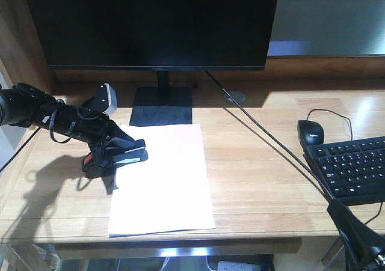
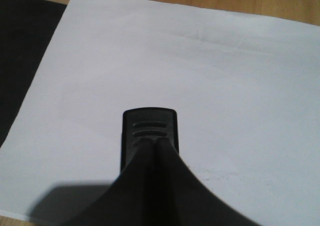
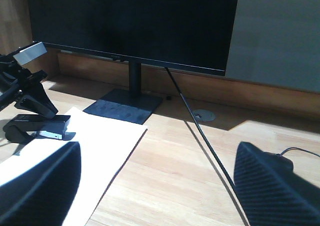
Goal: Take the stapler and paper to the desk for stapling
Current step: 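Slide the black stapler onto the paper's edge with the left gripper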
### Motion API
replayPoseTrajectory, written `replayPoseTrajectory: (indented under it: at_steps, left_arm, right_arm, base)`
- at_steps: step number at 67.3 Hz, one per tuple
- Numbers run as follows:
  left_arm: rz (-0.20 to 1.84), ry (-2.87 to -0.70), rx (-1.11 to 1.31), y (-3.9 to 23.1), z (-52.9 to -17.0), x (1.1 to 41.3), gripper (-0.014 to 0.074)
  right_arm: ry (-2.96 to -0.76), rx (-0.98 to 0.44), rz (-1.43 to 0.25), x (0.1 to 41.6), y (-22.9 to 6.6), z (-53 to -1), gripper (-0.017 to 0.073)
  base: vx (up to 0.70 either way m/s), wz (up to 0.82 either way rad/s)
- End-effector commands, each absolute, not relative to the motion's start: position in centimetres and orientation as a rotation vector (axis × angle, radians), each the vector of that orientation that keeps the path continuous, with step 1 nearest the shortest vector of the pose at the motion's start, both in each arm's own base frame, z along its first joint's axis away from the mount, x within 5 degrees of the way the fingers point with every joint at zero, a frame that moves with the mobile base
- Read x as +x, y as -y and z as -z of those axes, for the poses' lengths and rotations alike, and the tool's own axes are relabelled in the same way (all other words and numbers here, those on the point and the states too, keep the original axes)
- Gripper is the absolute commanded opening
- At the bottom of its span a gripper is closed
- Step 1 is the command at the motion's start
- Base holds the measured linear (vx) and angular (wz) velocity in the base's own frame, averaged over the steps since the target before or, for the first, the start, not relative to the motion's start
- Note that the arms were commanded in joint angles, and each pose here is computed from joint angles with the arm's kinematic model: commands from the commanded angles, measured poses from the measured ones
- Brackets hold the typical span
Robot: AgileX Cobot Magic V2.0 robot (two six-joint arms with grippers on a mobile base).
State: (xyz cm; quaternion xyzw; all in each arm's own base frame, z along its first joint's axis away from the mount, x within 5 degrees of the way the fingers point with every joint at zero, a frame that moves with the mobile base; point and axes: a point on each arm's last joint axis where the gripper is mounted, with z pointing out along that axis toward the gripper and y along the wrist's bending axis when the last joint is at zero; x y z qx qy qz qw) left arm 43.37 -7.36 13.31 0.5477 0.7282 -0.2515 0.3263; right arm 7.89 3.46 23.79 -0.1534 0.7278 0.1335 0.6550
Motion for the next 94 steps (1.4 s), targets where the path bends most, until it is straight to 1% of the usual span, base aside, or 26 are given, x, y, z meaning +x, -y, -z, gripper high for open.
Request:
replayPoseTrajectory:
  at_steps: [1,10,31,50,94]
  left_arm:
    - [0.632,-1.895,1.455,7.6,-14.9,43.3,-0.0006]
    - [0.616,-1.932,1.433,7.5,-14.7,43.5,-0.0006]
    - [0.621,-1.939,1.434,7.5,-14.4,43.5,-0.0006]
    - [0.593,-1.984,1.515,7.5,-13.7,43.1,-0.0006]
    - [0.596,-1.990,1.507,7.5,-13.7,43.1,-0.0006]
  right_arm:
    - [-1.620,-0.373,-0.243,8.1,-3.3,-24.7,0.0588]
    - [-1.620,-0.373,-0.243,8.1,-3.3,-24.7,0.0588]
    - [-1.620,-0.373,-0.243,8.1,-3.3,-24.7,0.0588]
    - [-1.620,-0.373,-0.243,8.1,-3.3,-24.7,0.0588]
    - [-1.620,-0.373,-0.243,8.1,-3.3,-24.7,0.0588]
  base:
    - [0.00,0.00]
    - [0.00,0.00]
    - [0.00,0.00]
    - [0.00,0.00]
    - [0.00,0.00]
